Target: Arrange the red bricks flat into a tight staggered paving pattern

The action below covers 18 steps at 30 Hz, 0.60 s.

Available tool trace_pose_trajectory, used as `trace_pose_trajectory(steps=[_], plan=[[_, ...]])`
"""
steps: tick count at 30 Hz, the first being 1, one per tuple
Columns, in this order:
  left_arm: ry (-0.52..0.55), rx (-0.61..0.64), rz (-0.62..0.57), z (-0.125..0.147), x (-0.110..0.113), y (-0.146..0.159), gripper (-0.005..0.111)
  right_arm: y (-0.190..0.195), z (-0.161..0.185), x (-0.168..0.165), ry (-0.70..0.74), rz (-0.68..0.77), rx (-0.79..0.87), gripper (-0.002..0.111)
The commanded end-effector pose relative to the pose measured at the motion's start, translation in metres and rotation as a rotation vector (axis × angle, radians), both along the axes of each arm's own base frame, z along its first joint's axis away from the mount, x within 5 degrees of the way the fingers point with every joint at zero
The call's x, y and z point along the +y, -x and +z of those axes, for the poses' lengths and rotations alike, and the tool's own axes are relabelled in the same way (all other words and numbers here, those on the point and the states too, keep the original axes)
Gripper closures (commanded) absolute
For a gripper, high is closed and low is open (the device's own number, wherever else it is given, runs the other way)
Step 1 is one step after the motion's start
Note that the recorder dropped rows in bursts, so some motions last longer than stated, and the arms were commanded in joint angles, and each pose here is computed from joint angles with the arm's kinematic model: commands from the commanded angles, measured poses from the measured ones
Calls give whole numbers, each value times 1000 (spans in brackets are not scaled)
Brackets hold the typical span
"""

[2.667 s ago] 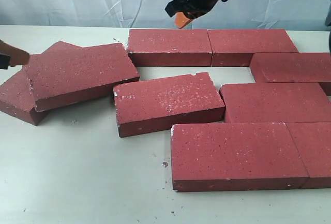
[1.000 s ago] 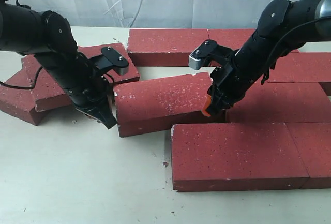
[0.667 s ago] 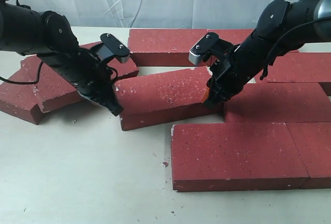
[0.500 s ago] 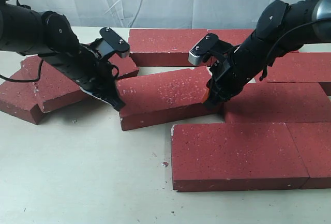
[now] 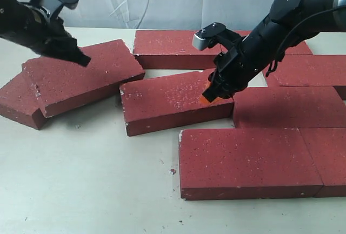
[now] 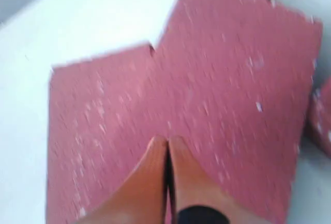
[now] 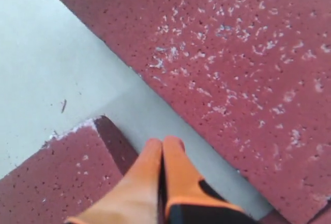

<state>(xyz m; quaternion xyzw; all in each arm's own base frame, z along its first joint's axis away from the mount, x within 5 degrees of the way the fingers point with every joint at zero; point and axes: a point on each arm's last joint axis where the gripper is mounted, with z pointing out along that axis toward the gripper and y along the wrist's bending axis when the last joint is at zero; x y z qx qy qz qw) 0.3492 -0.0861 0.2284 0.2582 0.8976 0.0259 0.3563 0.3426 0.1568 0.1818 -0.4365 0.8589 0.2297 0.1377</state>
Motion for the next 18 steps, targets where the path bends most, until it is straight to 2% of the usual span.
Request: trace_pose_trajectory(steps=[1,3,4,6,7,8,12,15,18], plan=[[133,-249,32,33,-7,-27,107,-4,6,1,-27,-32,-31,108],[14,-37,-18,28,-14,-44,107,-7,6,0,-24,-53,-65,108],[4,55,-38,21,-19,-54,107,-8,6,1,-28,-62,-71,108],[39,120,-67,10,-27,-65,107,-9,6,0,-28,-67,-78,108],[98,174,-106,2,-36,-67,107,-9,7,1,-31,-69,-77,108],[106,247,-229,-9,-47,-67,107,-9,7,1,-31,-71,-79,108],[118,351,-522,-23,-71,-58,107,-10,7,1,-30,-76,-88,108],[101,416,-606,-24,-77,-51,107,-10,7,1,-30,-76,-88,108],[52,530,-668,-24,-73,-41,107,-10,7,1,-30,-76,-88,108]])
